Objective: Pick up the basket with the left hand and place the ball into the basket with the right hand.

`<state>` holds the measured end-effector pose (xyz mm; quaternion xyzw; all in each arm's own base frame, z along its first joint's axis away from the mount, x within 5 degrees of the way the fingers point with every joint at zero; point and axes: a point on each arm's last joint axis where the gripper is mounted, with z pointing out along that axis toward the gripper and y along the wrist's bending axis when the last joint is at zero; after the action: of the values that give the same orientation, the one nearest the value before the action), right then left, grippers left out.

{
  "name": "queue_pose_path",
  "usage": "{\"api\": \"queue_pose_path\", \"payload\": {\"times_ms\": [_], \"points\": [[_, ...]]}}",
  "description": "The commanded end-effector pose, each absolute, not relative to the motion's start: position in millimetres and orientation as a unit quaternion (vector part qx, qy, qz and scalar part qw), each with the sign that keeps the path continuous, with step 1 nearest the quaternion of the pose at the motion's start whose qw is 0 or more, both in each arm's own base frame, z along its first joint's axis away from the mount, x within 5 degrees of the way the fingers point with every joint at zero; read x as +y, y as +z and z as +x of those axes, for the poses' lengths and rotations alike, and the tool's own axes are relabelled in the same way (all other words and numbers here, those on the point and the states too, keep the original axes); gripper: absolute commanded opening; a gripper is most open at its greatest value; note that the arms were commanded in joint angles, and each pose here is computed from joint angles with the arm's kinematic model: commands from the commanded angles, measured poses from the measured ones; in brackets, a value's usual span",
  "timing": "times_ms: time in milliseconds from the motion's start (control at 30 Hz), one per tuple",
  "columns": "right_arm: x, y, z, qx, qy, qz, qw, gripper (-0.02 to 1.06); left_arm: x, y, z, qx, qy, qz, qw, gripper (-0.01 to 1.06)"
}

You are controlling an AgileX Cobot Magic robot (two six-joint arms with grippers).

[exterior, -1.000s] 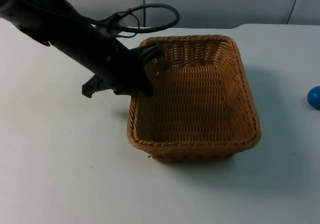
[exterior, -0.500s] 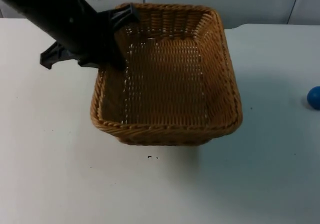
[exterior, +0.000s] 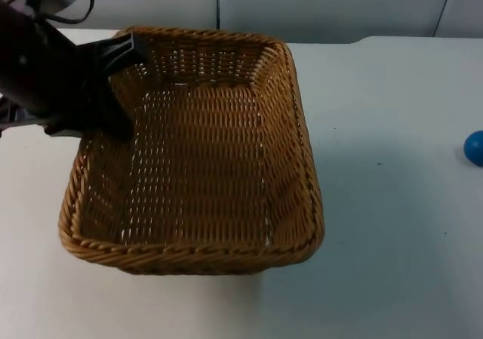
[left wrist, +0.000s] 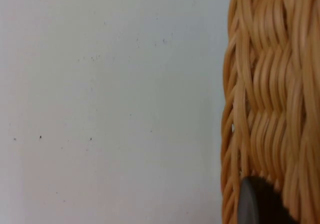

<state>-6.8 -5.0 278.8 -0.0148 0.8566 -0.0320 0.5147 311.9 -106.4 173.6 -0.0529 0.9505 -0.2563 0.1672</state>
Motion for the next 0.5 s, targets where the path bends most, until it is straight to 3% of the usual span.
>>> {"api": "queue_pose_path", "payload": {"times_ms": [0, 267, 467], "points": [[-5, 278, -6, 0.855, -0.036, -0.013, 0.517, 1.02, -105, 178, 306, 0.946, -0.267, -0.070, 0.171, 0.00], [-4, 303, -13, 0.830, -0.014, 0.012, 0.558, 0.95, -106, 174, 299, 0.942, -0.281, -0.074, 0.166, 0.00], [-4, 330, 31, 0.870, -0.011, 0.015, 0.493, 0.95, -109, 176, 298, 0.939, -0.295, -0.066, 0.163, 0.00]]}}
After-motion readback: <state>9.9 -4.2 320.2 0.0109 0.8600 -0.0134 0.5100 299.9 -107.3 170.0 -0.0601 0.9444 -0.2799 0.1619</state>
